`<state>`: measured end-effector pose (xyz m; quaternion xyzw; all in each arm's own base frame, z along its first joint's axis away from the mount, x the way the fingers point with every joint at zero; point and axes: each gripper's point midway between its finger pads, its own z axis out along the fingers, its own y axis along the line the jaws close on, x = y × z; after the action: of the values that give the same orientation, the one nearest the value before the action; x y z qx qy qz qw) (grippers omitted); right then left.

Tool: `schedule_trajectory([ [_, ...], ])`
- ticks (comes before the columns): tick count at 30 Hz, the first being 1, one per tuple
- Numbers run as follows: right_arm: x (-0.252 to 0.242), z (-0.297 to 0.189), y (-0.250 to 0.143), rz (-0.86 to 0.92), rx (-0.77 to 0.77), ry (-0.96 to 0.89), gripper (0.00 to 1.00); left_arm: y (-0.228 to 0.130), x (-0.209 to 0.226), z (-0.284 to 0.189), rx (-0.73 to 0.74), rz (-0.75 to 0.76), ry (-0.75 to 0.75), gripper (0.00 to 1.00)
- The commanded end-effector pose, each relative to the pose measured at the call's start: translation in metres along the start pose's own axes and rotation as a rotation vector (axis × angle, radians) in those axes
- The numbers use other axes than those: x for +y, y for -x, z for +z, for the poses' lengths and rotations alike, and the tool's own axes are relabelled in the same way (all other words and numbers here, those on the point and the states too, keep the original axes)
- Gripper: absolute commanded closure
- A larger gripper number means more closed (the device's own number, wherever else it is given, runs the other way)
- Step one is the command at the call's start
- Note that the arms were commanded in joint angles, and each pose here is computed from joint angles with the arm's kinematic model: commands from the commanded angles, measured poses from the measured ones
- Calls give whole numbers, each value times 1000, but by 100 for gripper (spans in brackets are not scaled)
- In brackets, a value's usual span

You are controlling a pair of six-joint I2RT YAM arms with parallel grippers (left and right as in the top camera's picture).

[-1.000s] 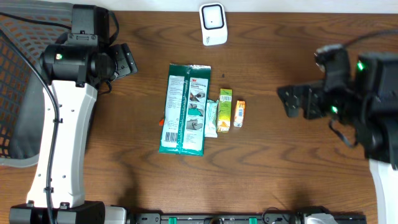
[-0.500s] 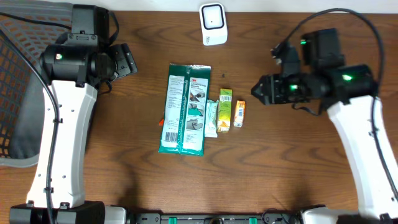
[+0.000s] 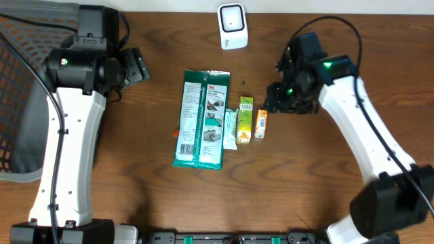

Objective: Scan the item barcode
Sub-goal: 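Reach the right gripper toward the small orange box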

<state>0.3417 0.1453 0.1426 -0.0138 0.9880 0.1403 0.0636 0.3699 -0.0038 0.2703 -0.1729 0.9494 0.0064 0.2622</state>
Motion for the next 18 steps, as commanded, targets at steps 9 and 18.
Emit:
schedule_trajectory([
  [9, -14, 51, -6, 28, 119, -79, 50, 2, 3, 0, -4, 15, 14, 15],
  [18, -16, 66, -2, 32, 122, -81, 54, 2, 3, 0, -4, 15, 14, 16],
])
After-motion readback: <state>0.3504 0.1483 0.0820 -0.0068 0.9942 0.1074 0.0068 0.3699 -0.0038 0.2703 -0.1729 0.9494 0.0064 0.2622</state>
